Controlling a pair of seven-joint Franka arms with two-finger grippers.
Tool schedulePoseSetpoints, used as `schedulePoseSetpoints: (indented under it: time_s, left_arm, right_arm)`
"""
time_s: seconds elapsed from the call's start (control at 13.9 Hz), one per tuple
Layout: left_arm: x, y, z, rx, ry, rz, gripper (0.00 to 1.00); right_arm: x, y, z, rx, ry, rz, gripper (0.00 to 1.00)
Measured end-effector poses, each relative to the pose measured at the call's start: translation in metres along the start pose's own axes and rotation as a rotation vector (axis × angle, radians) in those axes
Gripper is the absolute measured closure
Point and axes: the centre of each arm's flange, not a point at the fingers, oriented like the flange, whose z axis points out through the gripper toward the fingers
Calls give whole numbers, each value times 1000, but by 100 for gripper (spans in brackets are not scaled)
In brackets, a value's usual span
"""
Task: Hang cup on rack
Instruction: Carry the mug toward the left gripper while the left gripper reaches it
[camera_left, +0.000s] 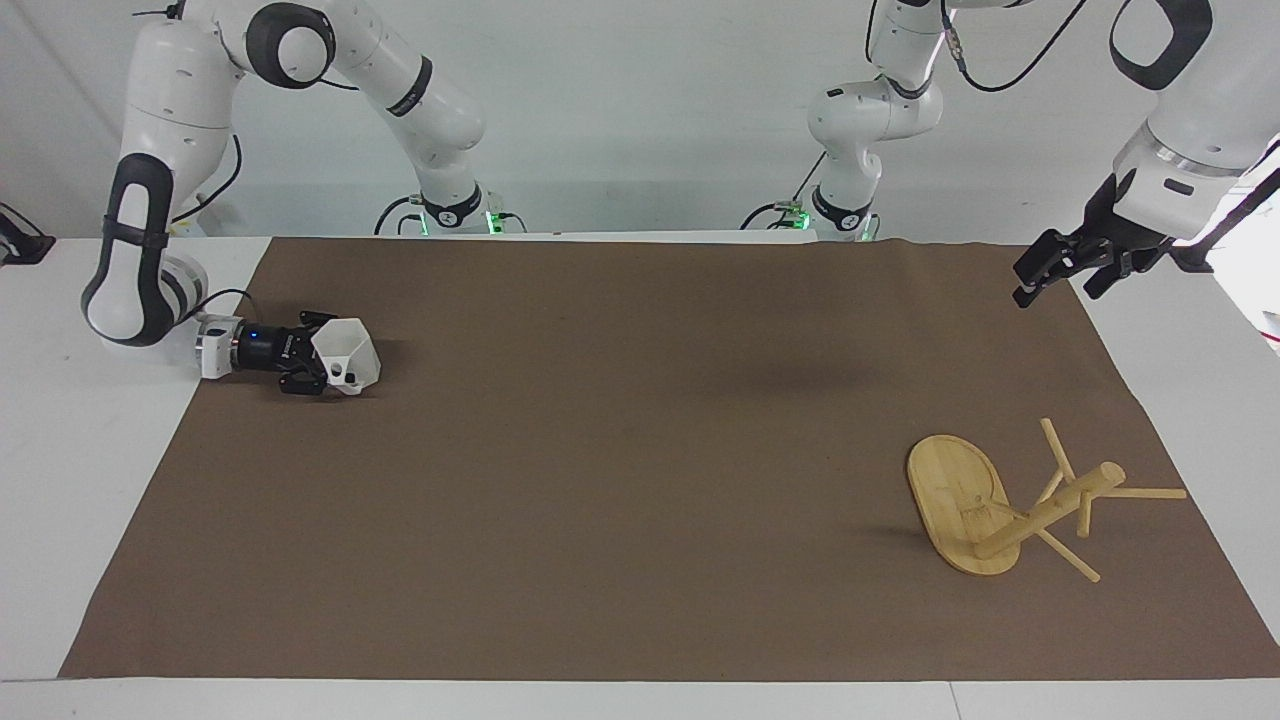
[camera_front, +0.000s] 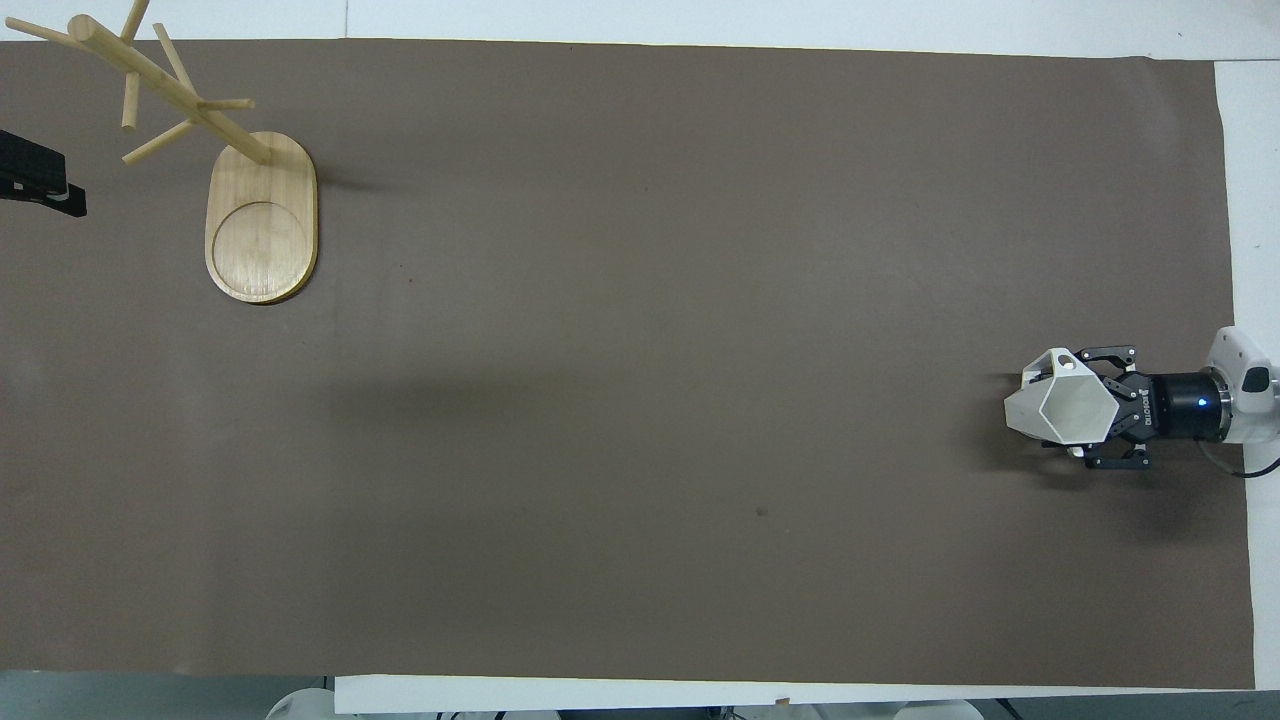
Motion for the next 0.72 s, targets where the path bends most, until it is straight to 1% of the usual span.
schedulePoseSetpoints:
  time_s: [0.14, 0.22, 0.36, 0.5, 0.65, 0.72]
  left_arm:
    - [0, 0, 0, 0, 0, -1, 0]
    - [0, -1, 0, 1, 0, -2, 0]
    - [0, -1, 0, 1, 1, -3, 0]
    - [1, 1, -1, -1, 12, 1, 0]
    - [0, 14, -1, -2, 16, 14, 0]
    - [-3, 34, 0, -3, 15, 12, 0]
  right_arm:
    - [23, 23, 28, 12, 28, -1, 20]
    - [43, 41, 51, 16, 42, -8, 20]
    - [90, 80, 112, 11, 38, -39, 20]
    - [134, 110, 178, -8, 44, -36, 20]
    - [163, 128, 237, -49, 58, -4, 20]
    - [174, 135, 266, -79, 65, 19, 20]
